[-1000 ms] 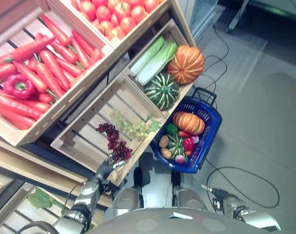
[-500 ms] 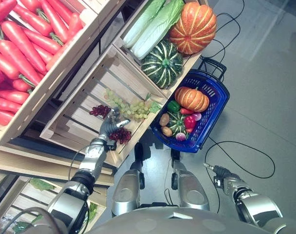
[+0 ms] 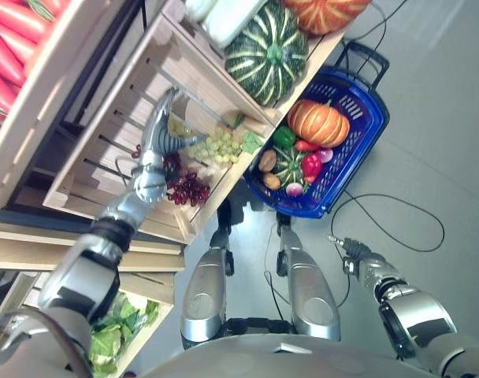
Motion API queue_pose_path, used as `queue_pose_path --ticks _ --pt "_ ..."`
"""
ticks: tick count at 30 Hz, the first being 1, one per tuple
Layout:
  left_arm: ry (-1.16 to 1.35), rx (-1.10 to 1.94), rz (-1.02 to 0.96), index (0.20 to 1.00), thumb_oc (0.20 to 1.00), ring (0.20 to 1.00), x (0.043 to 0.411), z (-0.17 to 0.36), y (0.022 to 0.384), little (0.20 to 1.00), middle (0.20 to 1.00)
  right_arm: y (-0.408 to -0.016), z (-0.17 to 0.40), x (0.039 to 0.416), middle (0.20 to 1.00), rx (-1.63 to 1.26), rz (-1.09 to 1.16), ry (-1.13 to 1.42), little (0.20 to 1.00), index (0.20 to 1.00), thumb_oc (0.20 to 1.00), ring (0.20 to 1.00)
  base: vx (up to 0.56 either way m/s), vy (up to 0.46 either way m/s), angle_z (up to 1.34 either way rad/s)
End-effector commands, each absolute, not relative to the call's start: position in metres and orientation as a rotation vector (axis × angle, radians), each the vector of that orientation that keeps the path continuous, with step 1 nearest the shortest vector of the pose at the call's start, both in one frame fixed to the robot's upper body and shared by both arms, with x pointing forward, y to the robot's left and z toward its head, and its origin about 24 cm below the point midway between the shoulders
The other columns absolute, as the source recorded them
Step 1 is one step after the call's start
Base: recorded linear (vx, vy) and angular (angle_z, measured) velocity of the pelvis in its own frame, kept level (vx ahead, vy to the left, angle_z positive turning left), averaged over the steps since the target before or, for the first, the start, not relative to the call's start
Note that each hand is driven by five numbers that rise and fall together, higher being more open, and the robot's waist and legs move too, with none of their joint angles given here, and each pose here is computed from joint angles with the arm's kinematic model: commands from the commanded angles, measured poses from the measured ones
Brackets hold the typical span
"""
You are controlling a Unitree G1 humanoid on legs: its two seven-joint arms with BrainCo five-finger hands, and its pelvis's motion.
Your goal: Pick up fruits and vegetables into the basket
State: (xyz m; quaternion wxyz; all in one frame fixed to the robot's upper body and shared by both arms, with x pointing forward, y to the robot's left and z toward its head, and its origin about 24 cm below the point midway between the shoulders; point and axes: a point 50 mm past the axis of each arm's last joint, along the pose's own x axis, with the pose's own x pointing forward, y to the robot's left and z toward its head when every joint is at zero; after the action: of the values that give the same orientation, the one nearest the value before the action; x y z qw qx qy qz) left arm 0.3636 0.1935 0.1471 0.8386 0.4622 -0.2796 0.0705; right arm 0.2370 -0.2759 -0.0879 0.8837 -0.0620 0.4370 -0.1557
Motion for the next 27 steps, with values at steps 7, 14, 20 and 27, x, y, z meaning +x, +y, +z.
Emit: queue_pose_path --ticks 7,14,20,27 --pt "-0.793 1.45 0.147 1.0 1.0 1.0 0.382 0.194 0.192 1.0 1.0 -0.283 -0.075 0.25 1.0 -0.159 -0.339 0.881 1.0 1.0 1.0 1.0 -0.05 0.04 -0.02" --pt "-0.742 1.61 0.015 1.0 1.0 1.0 0.387 0.189 0.187 1.0 1.0 -0.285 -0.065 0.262 1.0 -0.179 -0.341 0.857 1.0 1.0 1.0 1.0 -0.03 0.039 -0.03" --pt "-0.583 1.618 -0.158 1.0 1.0 1.0 0.389 0.166 0.18 1.0 1.0 -0.288 -0.055 0.272 1.0 -0.18 -0.348 0.835 1.0 1.0 1.0 1.0 -0.02 0.01 -0.03" --pt "-0.49 1.618 -0.162 1.0 1.0 1.0 0.389 0.144 0.188 1.0 1.0 -0.292 -0.047 0.278 1.0 -0.186 -0.348 0.816 1.0 1.0 1.0 1.0 0.0 0.0 0.0"
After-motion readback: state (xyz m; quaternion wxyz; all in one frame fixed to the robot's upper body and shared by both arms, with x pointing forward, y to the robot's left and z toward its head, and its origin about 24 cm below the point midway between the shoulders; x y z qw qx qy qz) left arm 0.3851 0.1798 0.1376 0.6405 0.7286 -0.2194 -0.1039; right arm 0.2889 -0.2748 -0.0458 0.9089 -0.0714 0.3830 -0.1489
